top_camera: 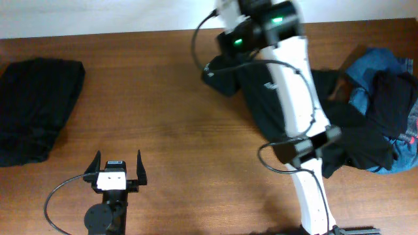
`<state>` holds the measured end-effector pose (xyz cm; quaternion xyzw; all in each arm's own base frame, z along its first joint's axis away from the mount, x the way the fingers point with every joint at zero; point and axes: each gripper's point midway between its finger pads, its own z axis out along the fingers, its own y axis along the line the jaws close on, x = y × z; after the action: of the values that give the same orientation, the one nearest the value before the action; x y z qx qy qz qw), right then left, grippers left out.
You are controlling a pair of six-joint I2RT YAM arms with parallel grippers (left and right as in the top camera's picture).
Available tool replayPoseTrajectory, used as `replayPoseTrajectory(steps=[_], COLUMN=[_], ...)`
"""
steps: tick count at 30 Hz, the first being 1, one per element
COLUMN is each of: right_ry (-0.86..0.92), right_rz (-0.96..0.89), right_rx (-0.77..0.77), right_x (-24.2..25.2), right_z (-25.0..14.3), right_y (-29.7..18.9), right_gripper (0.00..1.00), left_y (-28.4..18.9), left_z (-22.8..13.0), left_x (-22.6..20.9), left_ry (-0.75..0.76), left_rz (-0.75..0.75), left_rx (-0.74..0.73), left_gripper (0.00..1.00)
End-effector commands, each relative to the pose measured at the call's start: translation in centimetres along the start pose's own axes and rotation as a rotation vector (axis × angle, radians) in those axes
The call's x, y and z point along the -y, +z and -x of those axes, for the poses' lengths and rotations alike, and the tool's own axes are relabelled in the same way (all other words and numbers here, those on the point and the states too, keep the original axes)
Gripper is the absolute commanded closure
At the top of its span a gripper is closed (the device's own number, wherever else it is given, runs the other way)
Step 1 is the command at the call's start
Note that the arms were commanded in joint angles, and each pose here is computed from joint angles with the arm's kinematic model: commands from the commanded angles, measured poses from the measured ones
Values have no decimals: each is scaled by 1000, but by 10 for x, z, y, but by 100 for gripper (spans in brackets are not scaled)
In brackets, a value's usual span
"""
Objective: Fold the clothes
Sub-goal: 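Drag the black shirt leftward to the table center with the right gripper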
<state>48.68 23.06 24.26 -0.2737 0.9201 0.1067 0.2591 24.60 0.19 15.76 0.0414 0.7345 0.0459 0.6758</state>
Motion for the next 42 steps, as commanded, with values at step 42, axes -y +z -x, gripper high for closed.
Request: replayPoseTrajectory(steps=[42], right_ry=[-400], right_rz=[363], right_rx=[-137], right_x=[-246], right_z=[-47], right_y=[106], right_gripper=[96], left_y=[0], left_z=[-1], left_x=[0], left_ry=[-9], left_rz=[2], left_rx=[2], left_gripper=[1])
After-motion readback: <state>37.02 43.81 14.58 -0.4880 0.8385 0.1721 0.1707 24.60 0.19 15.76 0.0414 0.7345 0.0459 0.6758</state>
